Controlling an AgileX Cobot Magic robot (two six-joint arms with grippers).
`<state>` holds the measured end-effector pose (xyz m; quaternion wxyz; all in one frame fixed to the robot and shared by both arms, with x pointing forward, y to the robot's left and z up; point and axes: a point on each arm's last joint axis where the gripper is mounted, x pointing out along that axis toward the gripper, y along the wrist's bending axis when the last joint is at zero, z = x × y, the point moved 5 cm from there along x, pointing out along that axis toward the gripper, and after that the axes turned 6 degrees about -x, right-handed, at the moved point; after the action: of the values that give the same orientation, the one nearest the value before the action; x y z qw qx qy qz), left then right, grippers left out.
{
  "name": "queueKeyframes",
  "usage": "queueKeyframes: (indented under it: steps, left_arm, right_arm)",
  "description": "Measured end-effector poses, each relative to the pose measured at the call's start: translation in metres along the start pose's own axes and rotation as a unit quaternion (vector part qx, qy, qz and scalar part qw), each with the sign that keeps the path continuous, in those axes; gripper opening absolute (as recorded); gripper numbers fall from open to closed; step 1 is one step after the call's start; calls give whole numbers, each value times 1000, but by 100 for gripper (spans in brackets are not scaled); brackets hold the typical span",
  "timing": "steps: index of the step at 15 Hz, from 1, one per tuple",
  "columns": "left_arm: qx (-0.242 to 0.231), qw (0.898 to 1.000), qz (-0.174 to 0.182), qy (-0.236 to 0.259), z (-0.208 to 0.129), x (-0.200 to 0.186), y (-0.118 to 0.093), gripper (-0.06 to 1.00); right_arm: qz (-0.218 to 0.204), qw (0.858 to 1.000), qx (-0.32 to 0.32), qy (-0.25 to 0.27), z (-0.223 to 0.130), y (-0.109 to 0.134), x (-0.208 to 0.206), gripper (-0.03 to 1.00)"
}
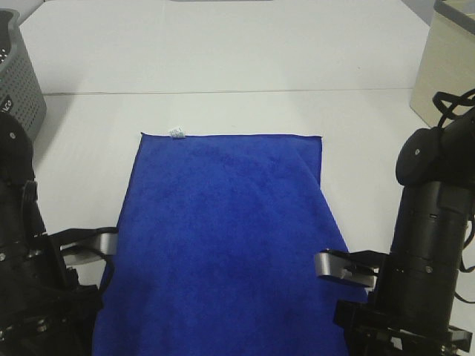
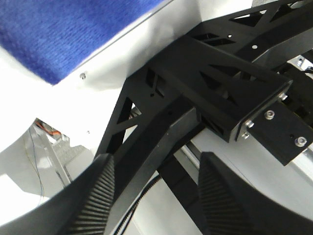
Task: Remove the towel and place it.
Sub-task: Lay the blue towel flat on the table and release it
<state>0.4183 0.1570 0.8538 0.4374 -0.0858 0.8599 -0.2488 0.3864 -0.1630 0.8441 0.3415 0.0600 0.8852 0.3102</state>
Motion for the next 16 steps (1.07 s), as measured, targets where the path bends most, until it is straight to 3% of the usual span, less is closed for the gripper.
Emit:
queueKeyframes:
  steps: [3,6,9,12,14,16]
  left_arm:
    - [34,998,4,-52,7,-24,-15,51]
    - [73,991,14,-113,19,-56,-34,51]
    - [97,981,53,-157,31,-87,-42,51]
    - [125,966,111,-197,42,-120,-43,51]
    - [98,957,144,-231,50,-146,-34,51]
    - [75,950,154,-262,62,-172,-23,51]
  right_arm:
    - [-17,998,-36,-51,8,13,-23,64]
    - [-62,988,-77,-115,11,30,-58,64]
    - [-116,973,-85,-179,14,40,-101,64]
    - [-107,955,-63,-270,17,38,-157,64]
    - [-83,934,-43,-345,14,28,-205,64]
    - [-69,911,-23,-406,14,11,-251,64]
